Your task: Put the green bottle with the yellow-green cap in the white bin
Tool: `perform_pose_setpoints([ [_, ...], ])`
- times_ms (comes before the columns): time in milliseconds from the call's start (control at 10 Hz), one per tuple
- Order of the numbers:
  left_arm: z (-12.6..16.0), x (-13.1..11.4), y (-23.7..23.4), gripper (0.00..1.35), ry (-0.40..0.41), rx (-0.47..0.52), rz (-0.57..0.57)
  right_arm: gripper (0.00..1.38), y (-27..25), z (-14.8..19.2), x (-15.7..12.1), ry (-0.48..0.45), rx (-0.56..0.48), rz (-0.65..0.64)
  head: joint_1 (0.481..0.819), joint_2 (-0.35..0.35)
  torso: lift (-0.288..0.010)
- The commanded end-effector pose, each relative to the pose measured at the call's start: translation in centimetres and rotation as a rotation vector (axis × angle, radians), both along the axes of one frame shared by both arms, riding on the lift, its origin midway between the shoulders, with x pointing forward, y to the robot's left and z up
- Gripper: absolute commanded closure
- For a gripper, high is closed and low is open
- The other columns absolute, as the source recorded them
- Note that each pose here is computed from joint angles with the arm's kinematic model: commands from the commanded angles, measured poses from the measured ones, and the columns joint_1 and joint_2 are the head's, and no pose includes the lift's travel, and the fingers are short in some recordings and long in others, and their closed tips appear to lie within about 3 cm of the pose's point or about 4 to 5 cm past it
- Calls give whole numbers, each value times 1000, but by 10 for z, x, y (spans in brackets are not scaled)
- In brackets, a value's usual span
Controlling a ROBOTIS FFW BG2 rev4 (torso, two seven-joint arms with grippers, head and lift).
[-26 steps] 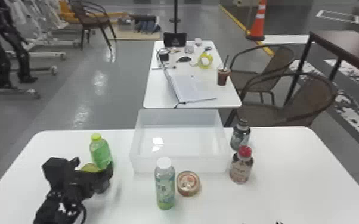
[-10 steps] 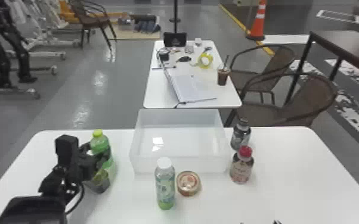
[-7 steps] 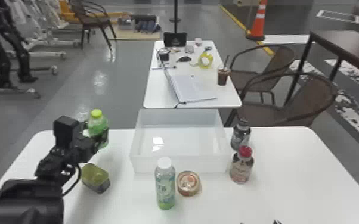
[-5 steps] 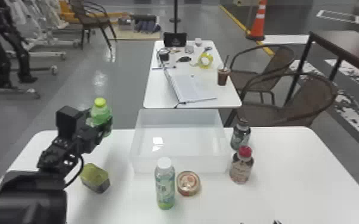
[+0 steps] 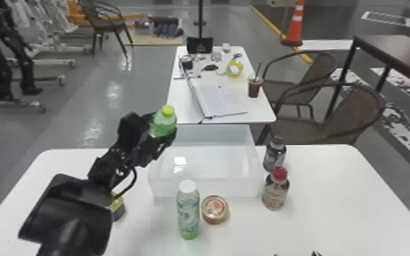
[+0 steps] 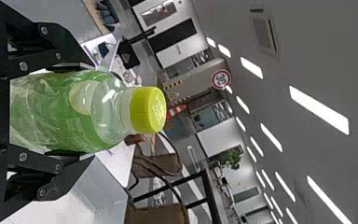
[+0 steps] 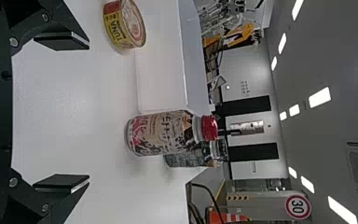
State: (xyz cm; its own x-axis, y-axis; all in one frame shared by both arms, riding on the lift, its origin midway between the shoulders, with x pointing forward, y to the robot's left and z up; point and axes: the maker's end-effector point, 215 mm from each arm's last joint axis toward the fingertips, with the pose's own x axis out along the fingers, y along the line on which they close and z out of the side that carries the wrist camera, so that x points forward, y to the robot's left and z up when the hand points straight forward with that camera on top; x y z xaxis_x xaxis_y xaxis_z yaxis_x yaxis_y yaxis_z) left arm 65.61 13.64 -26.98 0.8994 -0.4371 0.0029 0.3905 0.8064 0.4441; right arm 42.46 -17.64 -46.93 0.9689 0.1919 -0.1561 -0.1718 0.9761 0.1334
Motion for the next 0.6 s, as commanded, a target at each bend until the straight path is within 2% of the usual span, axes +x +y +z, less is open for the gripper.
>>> perform_pose_setpoints([
  [0,-4,-3,-36,647,-6,66,-66,269,0,0,0,-1,0,0,549,0,-100],
  [200,-21,-5,-82,647,-37,257,-167,269,-1,-2,0,4,6,-3,549,0,-100],
  [400,-62,-7,-112,645,-5,408,-246,269,-1,-2,0,4,8,-4,549,0,-100],
  [500,-75,-7,-114,564,-4,467,-258,269,-1,-2,0,4,8,-4,549,0,-100],
])
